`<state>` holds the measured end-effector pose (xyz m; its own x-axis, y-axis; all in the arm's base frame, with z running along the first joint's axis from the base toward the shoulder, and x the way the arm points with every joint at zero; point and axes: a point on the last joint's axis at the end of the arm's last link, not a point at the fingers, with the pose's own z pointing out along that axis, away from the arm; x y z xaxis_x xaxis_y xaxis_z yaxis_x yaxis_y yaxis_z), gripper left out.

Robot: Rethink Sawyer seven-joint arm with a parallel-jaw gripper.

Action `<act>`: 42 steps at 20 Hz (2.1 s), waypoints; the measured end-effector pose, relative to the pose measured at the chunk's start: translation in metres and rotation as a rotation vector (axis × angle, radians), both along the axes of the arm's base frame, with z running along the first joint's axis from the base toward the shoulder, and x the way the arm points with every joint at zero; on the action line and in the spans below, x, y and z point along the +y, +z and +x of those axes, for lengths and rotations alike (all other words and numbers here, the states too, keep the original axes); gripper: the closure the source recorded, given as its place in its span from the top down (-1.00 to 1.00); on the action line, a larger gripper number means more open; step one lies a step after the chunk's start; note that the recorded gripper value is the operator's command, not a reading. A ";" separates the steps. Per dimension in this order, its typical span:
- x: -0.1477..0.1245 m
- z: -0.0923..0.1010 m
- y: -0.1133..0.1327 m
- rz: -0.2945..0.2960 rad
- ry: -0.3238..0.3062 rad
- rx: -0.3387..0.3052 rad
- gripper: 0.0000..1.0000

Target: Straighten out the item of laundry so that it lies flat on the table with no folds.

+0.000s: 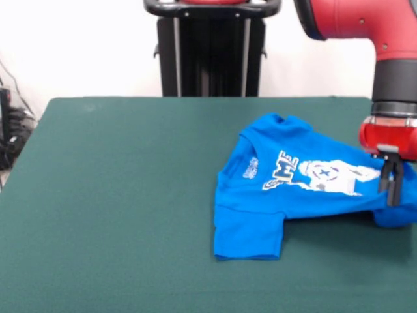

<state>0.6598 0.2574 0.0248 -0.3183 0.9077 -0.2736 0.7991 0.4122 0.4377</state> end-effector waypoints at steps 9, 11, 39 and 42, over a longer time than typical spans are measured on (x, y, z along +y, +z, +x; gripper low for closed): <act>-0.005 0.012 0.005 -0.018 -0.007 -0.013 1.00; -0.003 0.013 0.007 -0.022 -0.002 -0.016 1.00; -0.072 -0.025 0.061 -0.105 0.031 -0.004 1.00; -0.083 -0.032 0.057 -0.115 0.020 0.013 1.00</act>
<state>0.6279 0.1749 0.0816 -0.3402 0.8638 -0.3716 0.7958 0.4750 0.3757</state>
